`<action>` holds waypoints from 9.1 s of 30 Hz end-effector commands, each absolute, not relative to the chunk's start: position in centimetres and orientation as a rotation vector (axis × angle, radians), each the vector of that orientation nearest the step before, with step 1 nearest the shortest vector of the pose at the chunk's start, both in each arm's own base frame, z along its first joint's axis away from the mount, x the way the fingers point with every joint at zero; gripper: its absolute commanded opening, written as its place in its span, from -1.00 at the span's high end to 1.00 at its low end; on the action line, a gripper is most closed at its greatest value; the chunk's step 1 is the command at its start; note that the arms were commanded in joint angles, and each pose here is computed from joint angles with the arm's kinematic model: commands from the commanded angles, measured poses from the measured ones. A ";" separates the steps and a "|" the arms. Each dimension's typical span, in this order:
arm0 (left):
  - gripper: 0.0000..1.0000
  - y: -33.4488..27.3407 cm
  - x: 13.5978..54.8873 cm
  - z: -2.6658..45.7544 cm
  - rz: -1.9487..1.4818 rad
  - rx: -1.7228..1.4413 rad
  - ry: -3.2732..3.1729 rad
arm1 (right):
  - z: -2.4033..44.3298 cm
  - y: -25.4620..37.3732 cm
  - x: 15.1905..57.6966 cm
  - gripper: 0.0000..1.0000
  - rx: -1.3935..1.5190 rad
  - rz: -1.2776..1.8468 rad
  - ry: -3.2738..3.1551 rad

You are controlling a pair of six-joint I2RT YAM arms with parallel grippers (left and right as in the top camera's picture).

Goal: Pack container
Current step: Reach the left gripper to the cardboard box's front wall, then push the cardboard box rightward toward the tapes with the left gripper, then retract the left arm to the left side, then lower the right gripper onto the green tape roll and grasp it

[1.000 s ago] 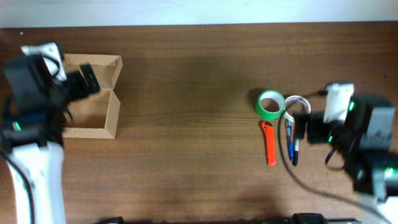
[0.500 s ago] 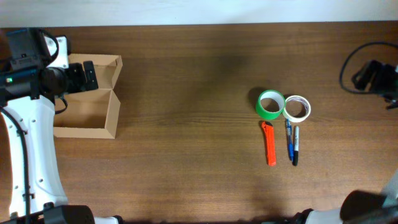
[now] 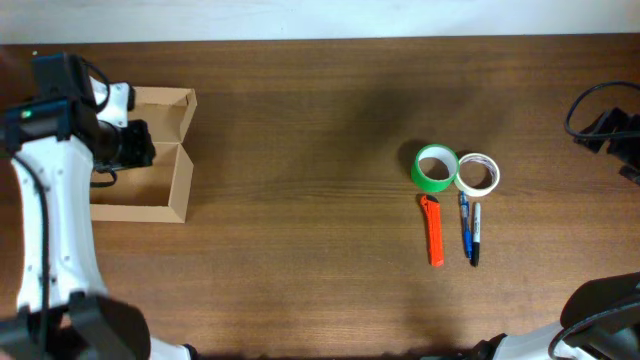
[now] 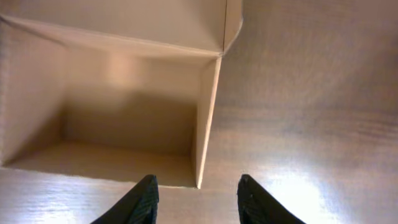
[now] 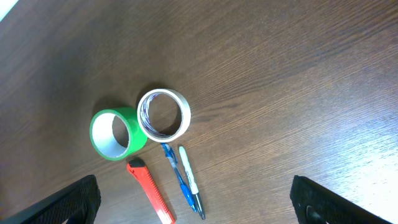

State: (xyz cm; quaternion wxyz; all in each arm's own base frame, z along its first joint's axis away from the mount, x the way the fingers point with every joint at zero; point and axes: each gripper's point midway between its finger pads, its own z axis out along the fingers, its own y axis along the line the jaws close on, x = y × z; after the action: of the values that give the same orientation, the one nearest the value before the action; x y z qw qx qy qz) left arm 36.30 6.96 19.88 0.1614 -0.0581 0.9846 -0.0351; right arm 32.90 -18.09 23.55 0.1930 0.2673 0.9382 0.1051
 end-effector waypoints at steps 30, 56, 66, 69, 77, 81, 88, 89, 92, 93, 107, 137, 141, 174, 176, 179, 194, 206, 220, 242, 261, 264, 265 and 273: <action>-0.29 4.5 36.7 9.9 0.134 0.101 3.163 | 23.9 -18.3 33.2 -0.98 0.755 0.315 2.614; 0.97 0.9 38.0 5.3 -0.209 0.091 3.207 | 23.9 -18.3 33.2 -0.98 0.755 0.315 2.614; 0.97 -4.7 38.9 10.5 -0.259 0.271 3.169 | 23.9 -18.3 33.2 -0.98 0.755 0.315 2.614; 0.97 -8.1 39.7 14.0 -0.243 0.394 3.099 | 23.9 -18.3 33.2 -0.98 0.755 0.315 2.614; 0.97 -18.2 41.1 24.9 -0.153 0.733 2.697 | 23.9 -18.3 33.2 -0.98 0.755 0.315 2.614; 0.97 -24.9 39.7 29.1 -0.221 0.876 2.484 | 23.9 -18.3 33.2 -0.98 0.755 0.315 2.614; 0.97 -31.2 36.0 27.1 -0.314 0.901 2.545 | 23.9 -18.3 33.2 -0.98 0.755 0.315 2.614; 0.97 -31.7 35.6 26.8 -0.317 0.901 2.554 | 23.9 -18.3 33.2 -0.98 0.755 0.315 2.614; 0.97 -33.2 35.0 24.9 -0.324 0.894 2.611 | 23.9 -18.3 33.2 -0.98 0.755 0.315 2.614; 0.97 -34.0 34.4 23.3 -0.338 0.910 2.659 | 23.9 -18.3 33.2 -0.98 0.755 0.315 2.614; 0.97 -34.8 36.1 12.6 -0.152 0.547 2.952 | 23.9 -18.3 33.2 -0.98 0.755 0.315 2.614; -0.11 -36.9 38.2 5.6 -0.146 0.506 2.974 | 23.9 -18.3 33.2 -0.98 0.755 0.315 2.614; -0.40 -37.1 38.6 6.2 -0.156 0.569 2.941 | 23.9 -18.3 33.2 -0.98 0.755 0.315 2.614; -0.45 6.1 39.5 45.5 0.264 -0.372 2.138 | 25.2 -18.7 35.5 -0.98 0.751 0.360 2.497; -0.46 9.0 38.6 45.5 0.289 -0.435 2.140 | 25.5 -18.3 35.9 -0.98 0.788 0.415 2.464; -0.46 12.2 38.0 44.3 0.272 -0.489 2.186 | 25.9 -18.8 36.6 -0.98 0.871 0.427 2.407; -1.00 18.3 38.8 25.9 0.211 -0.636 2.724 | 25.9 -5.7 36.8 -0.98 0.373 0.303 2.741; -1.00 17.0 35.7 17.6 0.155 -0.679 2.986 | 25.9 3.9 38.2 -0.99 -0.042 0.001 2.765; -1.00 17.0 35.7 17.5 0.155 -0.680 2.989 | 24.1 2.9 39.0 -0.98 0.079 -0.054 2.803; -1.00 17.0 35.7 17.5 0.154 -0.680 2.989 | 7.3 2.0 40.5 -0.73 0.798 -0.108 3.148; -1.00 17.0 35.7 17.5 0.154 -0.680 2.989 | 4.9 0.0 38.8 -0.74 0.649 0.147 3.280; -1.00 17.0 35.7 17.5 0.154 -0.680 2.989 | 3.8 0.3 38.2 -0.72 0.645 0.148 3.302; -1.00 17.0 35.7 17.5 0.154 -0.680 2.989 | 3.4 0.4 38.1 -0.73 0.647 0.152 3.304; -1.00 17.0 35.7 17.5 0.154 -0.680 2.989 | 2.1 0.4 37.7 -0.32 0.633 0.158 3.311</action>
State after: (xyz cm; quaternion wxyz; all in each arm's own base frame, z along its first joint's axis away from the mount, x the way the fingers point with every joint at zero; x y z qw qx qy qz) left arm 35.76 17.08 17.84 0.0408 -0.2252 0.9717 0.0579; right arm 37.63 -0.01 2.30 -0.1177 0.1925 0.9734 0.0390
